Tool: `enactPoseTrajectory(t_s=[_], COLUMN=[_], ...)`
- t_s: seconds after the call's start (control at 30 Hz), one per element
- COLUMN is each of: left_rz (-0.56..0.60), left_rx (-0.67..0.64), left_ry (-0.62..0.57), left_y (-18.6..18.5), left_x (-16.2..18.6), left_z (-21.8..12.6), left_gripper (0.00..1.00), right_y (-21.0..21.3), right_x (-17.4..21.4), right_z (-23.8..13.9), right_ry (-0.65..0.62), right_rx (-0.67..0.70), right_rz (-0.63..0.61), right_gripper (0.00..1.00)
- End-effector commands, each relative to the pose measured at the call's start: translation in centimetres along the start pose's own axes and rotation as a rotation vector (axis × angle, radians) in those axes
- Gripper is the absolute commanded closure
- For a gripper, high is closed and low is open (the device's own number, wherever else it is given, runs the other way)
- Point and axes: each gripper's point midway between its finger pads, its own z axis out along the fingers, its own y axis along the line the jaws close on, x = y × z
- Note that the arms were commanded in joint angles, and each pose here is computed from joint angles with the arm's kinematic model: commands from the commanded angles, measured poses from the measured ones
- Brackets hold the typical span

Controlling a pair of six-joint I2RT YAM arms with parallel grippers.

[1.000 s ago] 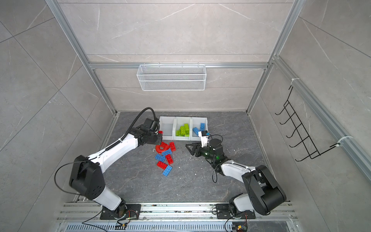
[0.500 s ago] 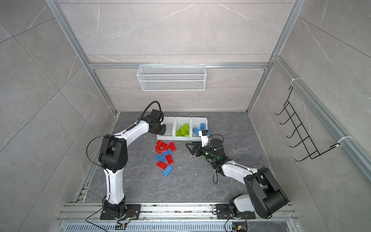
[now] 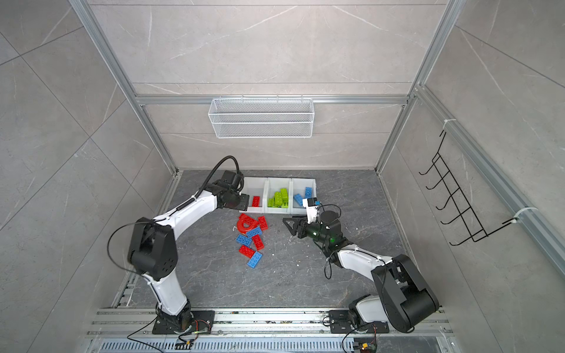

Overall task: Sort the legos into containers by color
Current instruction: 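Carry the red brick into the compartment nearest the left arm and release, then withdraw the left gripper toward the robot while the right gripper moves to the pile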

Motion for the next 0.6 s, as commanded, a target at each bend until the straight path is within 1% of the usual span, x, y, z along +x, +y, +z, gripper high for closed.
enactPoseTrajectory(t_s=[0.0, 0.13, 0.2, 0.27, 0.37, 0.47, 0.57], left_rz=[0.005, -0.050, -0.100, -0.138, -0.135, -0.130, -0.104], left_rx=[0.041, 0.082, 0.100, 0.119, 0.160, 0.260, 0.249], left_ry=[-0.041, -0.011, -0.032, -0.074, -0.109, -0.077, -0.043], left_y=[-2.7, -3.3, -2.9, -2.3, -2.1, -3.6, -4.1], left_x=[3.2, 10.0, 12.1, 13.3, 14.5, 16.3, 18.1], left_z=[-4.1, -5.7, -6.4, -7.4, -8.5, -8.5, -7.7], left_gripper=[0.32, 0.30, 0.29, 0.28, 0.24, 0.23, 0.23], right_y=[0.8, 0.9, 0.4, -0.2, -0.6, -1.0, -1.1], right_x=[-1.1, -1.4, -1.4, -1.3, -1.0, -1.0, -0.9], right_z=[-0.5, -0.8, -0.9, -0.8, -0.6, -0.7, -0.7], right_ry=[-0.035, -0.050, -0.048, -0.021, 0.011, 0.020, 0.025], right_rx=[-0.012, -0.003, 0.030, 0.074, 0.110, 0.137, 0.142], right_rz=[-0.036, -0.040, -0.030, -0.020, -0.026, -0.028, -0.028], right_gripper=[0.34, 0.34, 0.34, 0.34, 0.34, 0.33, 0.33])
